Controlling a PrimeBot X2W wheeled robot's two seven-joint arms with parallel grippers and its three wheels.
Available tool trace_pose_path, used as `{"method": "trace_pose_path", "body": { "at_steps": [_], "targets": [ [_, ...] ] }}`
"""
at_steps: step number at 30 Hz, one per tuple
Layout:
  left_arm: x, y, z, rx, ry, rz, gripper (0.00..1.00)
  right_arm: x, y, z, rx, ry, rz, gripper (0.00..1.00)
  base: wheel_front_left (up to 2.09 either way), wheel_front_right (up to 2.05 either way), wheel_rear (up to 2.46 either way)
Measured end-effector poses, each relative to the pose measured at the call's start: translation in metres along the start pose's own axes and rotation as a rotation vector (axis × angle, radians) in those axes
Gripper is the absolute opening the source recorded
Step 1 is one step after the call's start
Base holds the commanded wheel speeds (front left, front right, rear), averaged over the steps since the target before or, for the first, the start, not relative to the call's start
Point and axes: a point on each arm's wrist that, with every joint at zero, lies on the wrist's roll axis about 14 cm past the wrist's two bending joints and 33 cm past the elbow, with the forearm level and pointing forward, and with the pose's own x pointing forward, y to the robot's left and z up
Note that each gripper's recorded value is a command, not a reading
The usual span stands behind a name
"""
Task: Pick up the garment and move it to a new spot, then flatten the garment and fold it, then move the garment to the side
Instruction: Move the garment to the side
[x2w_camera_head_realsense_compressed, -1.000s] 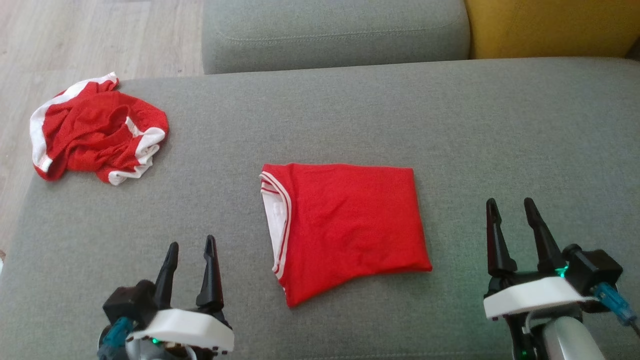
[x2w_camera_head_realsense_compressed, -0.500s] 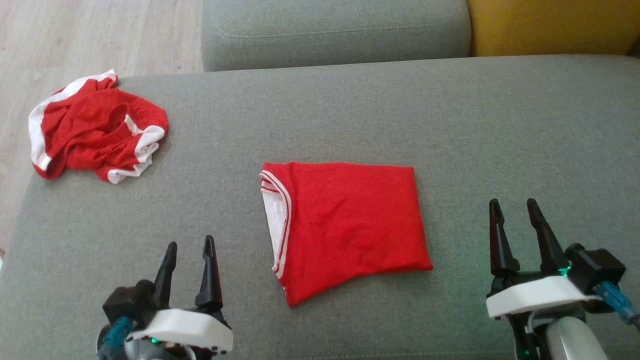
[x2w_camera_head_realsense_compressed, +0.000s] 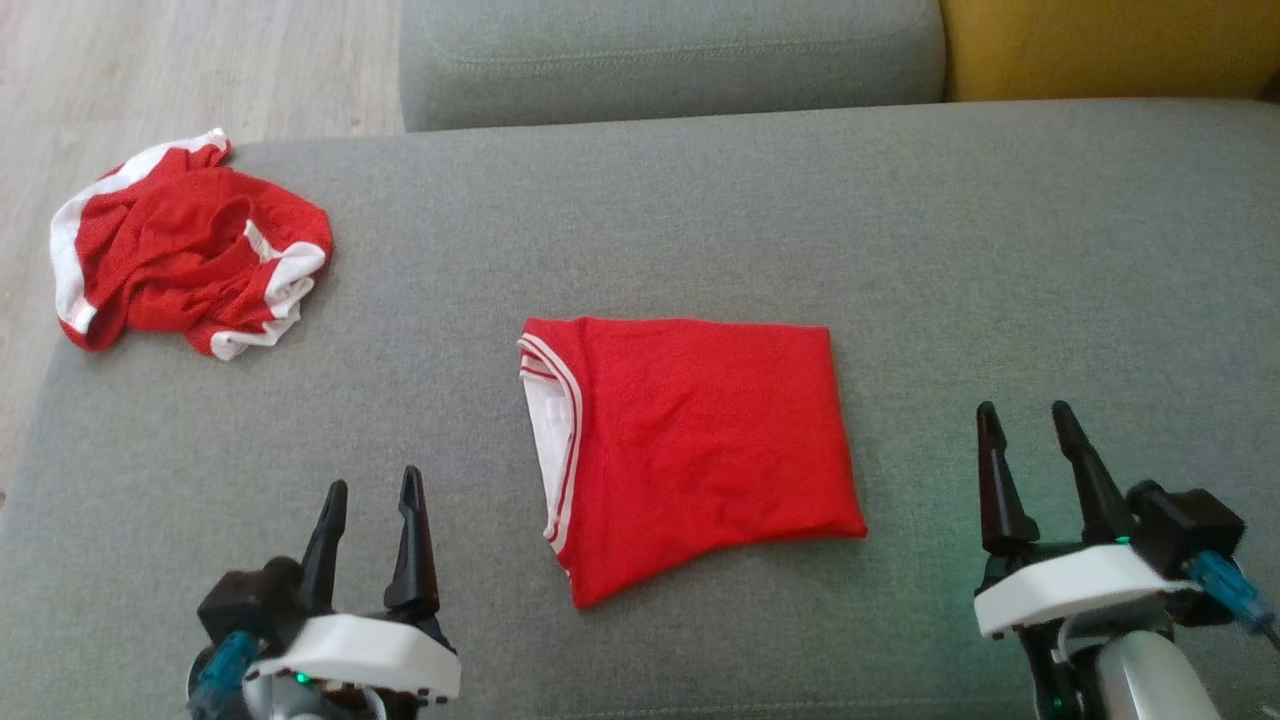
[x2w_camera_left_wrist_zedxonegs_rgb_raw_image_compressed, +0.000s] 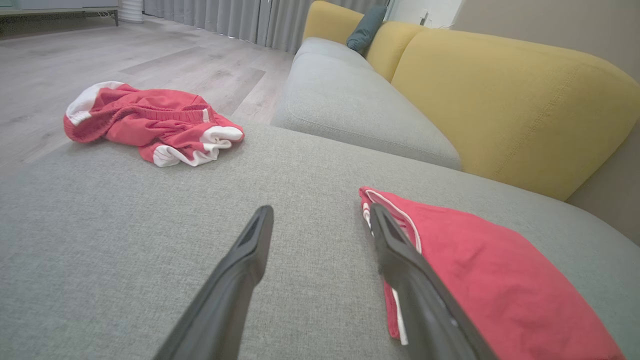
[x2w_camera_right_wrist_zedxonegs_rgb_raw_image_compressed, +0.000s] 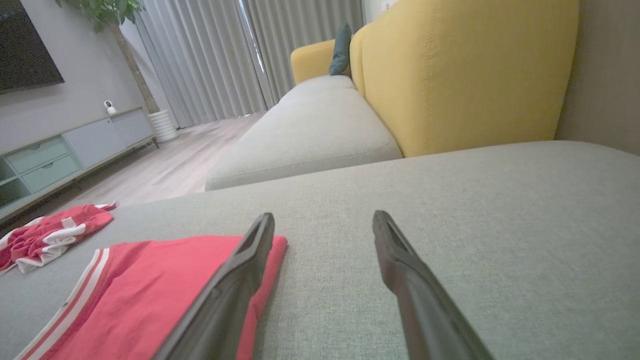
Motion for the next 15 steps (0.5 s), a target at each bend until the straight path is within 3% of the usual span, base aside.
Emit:
{"method": "trace_pose_path", "body": {
  "at_steps": [15],
  "targets": [
    [0.027, 0.009, 0.0, 0.039, 0.001, 0.009, 1.0, 0.038, 0.028, -0.046, -0.015, 0.346, 0.094, 1.0, 0.0, 0.0, 0.0]
  ]
}}
